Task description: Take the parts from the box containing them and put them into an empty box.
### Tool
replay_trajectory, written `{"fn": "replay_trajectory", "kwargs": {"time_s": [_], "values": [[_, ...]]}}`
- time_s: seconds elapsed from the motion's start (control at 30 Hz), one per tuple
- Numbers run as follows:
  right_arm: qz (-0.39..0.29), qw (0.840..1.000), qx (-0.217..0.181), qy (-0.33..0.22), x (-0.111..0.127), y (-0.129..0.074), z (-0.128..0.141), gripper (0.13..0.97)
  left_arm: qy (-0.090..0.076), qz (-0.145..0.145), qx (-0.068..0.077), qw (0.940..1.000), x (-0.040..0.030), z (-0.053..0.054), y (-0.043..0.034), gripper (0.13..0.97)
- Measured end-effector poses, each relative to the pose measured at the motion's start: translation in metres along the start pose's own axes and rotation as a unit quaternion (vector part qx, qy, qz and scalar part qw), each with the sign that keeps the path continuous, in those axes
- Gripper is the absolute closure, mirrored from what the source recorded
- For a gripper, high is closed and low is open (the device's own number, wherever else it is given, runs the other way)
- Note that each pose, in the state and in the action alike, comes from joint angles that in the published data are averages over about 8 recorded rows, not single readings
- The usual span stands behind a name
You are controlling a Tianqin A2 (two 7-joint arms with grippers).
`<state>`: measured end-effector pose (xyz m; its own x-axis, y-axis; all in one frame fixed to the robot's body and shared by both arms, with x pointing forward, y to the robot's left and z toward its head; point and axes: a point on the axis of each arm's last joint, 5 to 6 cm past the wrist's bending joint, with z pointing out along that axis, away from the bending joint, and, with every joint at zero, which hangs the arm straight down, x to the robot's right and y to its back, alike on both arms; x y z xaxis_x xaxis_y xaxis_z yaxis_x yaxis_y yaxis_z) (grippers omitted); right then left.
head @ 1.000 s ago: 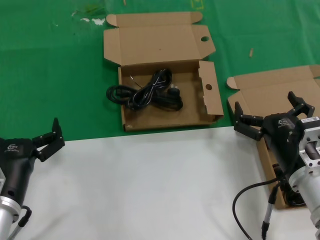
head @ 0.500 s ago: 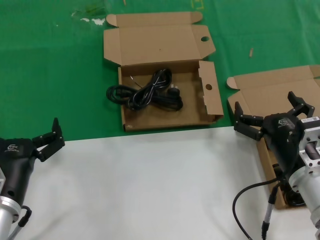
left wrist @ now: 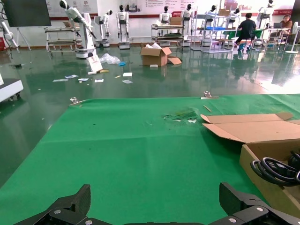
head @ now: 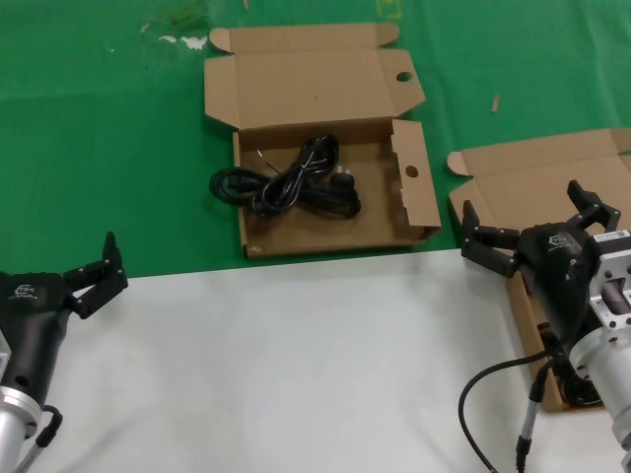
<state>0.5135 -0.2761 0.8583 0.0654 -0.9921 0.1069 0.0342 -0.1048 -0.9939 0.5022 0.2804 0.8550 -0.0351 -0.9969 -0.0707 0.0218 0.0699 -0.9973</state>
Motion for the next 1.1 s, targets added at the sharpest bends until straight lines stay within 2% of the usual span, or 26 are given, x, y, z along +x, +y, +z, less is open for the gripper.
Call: {"fn": "replay_trajectory", "kwargs": {"time_s": [1.1], "values": [[0.000,1.000,0.000,0.000,0.0000,0.0000,0.0000,0.130,0.000,0.000,0.000,1.0000,0.0000,0.0000,0.0000,0.132]]}}
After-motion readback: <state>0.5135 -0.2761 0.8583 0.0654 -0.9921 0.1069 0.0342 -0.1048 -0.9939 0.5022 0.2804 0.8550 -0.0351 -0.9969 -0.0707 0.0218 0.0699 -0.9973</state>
